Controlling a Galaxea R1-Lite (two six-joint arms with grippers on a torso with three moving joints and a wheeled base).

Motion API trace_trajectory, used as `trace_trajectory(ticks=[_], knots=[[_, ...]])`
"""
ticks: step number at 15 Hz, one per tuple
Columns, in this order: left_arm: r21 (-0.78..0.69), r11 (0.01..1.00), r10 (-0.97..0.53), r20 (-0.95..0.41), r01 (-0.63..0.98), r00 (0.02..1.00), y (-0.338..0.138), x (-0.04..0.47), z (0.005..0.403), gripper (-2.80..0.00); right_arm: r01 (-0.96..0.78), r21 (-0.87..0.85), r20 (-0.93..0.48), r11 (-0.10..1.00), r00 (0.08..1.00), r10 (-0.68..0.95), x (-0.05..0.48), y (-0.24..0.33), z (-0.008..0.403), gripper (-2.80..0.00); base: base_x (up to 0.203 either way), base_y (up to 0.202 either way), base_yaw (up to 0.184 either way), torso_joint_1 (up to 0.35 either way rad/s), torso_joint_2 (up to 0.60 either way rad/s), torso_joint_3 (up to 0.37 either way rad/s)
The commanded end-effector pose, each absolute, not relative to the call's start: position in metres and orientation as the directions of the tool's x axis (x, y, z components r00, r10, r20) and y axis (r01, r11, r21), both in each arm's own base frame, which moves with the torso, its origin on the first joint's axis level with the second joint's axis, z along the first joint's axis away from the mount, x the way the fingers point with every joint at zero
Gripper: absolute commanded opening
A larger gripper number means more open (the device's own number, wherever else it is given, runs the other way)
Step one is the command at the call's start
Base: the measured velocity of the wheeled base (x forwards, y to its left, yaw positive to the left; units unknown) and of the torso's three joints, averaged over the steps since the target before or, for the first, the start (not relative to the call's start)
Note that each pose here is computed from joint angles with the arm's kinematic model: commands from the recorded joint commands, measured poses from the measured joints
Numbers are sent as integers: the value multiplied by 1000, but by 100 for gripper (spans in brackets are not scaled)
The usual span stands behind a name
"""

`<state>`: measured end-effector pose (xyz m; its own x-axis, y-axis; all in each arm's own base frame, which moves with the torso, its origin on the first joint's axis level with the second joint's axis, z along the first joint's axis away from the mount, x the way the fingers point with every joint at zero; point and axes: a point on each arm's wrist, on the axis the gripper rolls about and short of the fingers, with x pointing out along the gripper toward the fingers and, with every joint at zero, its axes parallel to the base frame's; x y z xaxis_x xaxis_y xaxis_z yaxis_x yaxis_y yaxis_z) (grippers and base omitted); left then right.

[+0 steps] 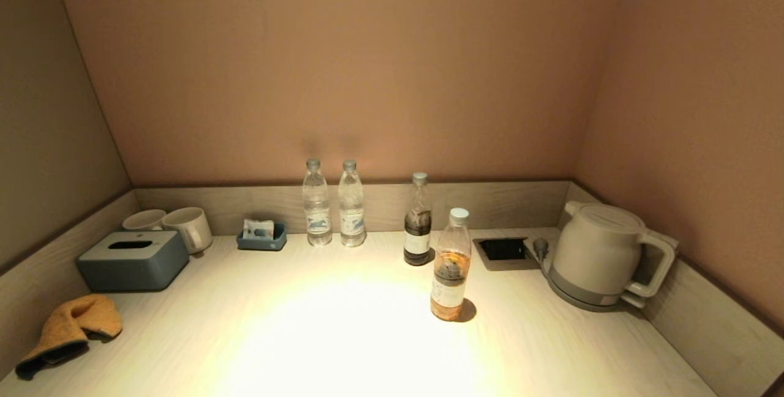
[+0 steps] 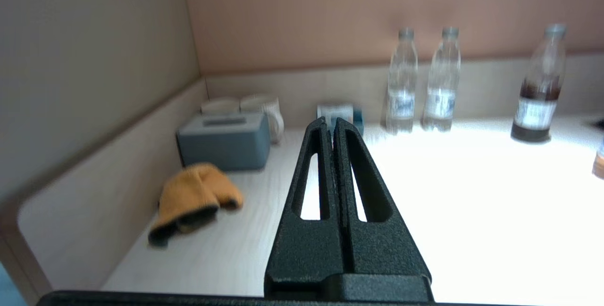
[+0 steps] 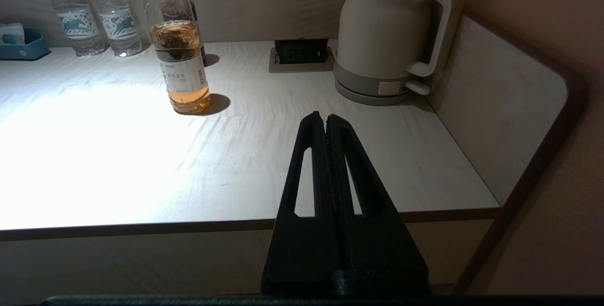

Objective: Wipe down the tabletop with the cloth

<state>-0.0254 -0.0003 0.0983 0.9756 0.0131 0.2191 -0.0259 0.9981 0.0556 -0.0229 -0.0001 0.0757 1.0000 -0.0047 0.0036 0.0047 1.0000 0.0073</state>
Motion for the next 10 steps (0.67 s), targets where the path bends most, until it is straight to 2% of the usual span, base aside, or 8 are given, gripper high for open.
trace_trajectory(ticks=[1, 3, 4, 7, 10], knots=[[54, 998, 14, 172, -23, 985, 0, -24, 93, -280, 5, 8, 3, 1000, 1000, -5, -23, 0, 76, -280, 0, 0, 0, 0, 0, 0], [54, 998, 14, 159, -23, 987, 0, -24, 92, -280, 5, 8, 3, 1000, 1000, -5, -23, 0, 76, -280, 0, 0, 0, 0, 0, 0], [55, 998, 14, 84, -18, 996, 0, -23, 84, -280, 5, 8, 3, 1000, 1000, -5, -23, 0, 76, -280, 0, 0, 0, 0, 0, 0], [52, 999, 13, -8, -13, 1000, 0, -23, 75, -280, 5, 8, 3, 1000, 1000, -5, -23, 0, 76, -280, 0, 0, 0, 0, 0, 0], [52, 999, 12, -11, -12, 1000, 0, -23, 74, -280, 5, 8, 3, 1000, 1000, -5, -23, 0, 76, -280, 0, 0, 0, 0, 0, 0]])
